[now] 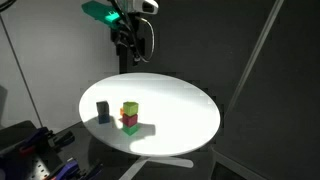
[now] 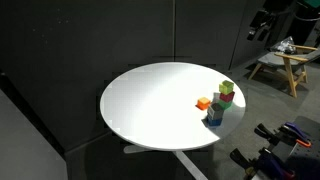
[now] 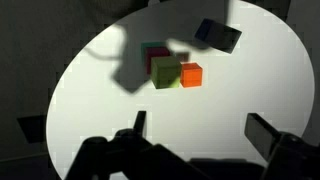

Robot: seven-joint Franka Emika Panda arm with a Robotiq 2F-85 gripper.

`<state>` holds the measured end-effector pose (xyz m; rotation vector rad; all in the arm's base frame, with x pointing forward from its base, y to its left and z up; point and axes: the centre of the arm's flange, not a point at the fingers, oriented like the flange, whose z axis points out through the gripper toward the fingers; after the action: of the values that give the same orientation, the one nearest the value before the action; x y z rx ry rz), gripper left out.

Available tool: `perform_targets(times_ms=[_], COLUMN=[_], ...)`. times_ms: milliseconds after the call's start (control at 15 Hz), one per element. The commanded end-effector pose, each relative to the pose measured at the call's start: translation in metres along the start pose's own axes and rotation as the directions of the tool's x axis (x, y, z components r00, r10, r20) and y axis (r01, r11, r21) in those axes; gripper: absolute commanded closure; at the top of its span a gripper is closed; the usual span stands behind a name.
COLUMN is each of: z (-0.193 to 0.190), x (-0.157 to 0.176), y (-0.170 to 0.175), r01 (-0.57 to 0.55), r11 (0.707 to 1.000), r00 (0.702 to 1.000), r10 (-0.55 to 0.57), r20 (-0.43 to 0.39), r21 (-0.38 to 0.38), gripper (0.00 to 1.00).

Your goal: Put the orange block on top of the grey block

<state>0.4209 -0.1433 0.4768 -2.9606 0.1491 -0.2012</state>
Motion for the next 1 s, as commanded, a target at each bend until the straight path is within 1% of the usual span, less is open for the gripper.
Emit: perform_targets(times_ms=[0, 533, 933], z=[-0.001, -0.001, 0.008], x=[0.0, 0.0, 0.008], y=[0.0, 0.0, -0.023], r01=[0.0, 0.0, 0.042], r11=[1.0, 1.0, 0.998], r00=[1.0, 1.0, 0.999], r10=[0.0, 0.0, -0.042], r20=[-0.001, -0.003, 0.005], r21=[0.0, 0.0, -0.041], gripper=[0.0, 0.0, 0.0])
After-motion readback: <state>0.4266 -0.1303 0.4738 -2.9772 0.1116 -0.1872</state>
